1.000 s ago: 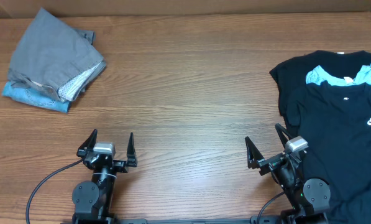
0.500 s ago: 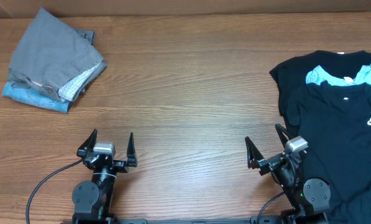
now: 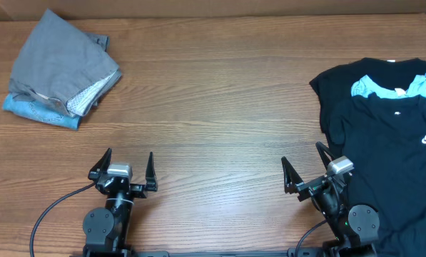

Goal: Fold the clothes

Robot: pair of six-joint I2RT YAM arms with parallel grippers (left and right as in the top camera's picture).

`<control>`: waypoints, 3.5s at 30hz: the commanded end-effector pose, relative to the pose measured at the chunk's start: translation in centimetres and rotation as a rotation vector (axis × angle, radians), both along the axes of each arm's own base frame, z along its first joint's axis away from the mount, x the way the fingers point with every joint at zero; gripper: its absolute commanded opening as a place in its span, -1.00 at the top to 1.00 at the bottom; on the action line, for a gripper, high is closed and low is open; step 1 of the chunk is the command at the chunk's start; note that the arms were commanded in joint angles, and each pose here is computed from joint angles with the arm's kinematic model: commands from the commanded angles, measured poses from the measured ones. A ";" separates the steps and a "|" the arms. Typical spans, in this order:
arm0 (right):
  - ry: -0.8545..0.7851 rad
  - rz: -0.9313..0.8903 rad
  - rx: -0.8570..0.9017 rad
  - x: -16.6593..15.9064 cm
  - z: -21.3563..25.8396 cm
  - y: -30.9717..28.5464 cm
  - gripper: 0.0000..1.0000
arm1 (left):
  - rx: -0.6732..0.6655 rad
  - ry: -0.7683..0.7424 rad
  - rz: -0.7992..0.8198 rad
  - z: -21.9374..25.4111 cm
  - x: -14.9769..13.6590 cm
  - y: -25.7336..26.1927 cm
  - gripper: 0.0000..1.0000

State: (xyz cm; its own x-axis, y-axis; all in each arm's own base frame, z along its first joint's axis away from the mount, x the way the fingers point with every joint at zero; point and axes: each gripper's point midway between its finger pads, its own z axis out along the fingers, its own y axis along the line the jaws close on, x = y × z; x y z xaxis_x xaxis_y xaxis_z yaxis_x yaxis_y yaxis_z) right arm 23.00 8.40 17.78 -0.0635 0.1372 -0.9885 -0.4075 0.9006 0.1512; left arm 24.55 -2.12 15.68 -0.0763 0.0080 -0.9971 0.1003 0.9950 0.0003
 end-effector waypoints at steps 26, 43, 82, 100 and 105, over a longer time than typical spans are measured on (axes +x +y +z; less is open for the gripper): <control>0.010 0.091 0.158 -0.8 1.7 1.2 -1.00 | -0.164 -0.014 -0.299 1.9 -1.5 -5.2 -1.00; 0.530 -0.161 0.076 0.8 7.3 -1.9 -1.00 | -0.110 0.159 -0.099 13.5 2.2 -2.2 -0.99; 1.214 -0.811 0.176 21.2 -13.2 -22.0 -0.37 | -0.168 0.850 -0.191 12.4 6.1 -4.9 -1.00; 1.249 -0.879 0.162 21.0 -16.1 -23.1 0.49 | -0.154 0.990 -0.163 9.1 6.1 -4.6 -0.96; 1.255 -0.891 0.173 20.5 -15.2 -23.9 0.93 | -0.155 1.011 -0.161 8.5 6.3 -4.6 -0.86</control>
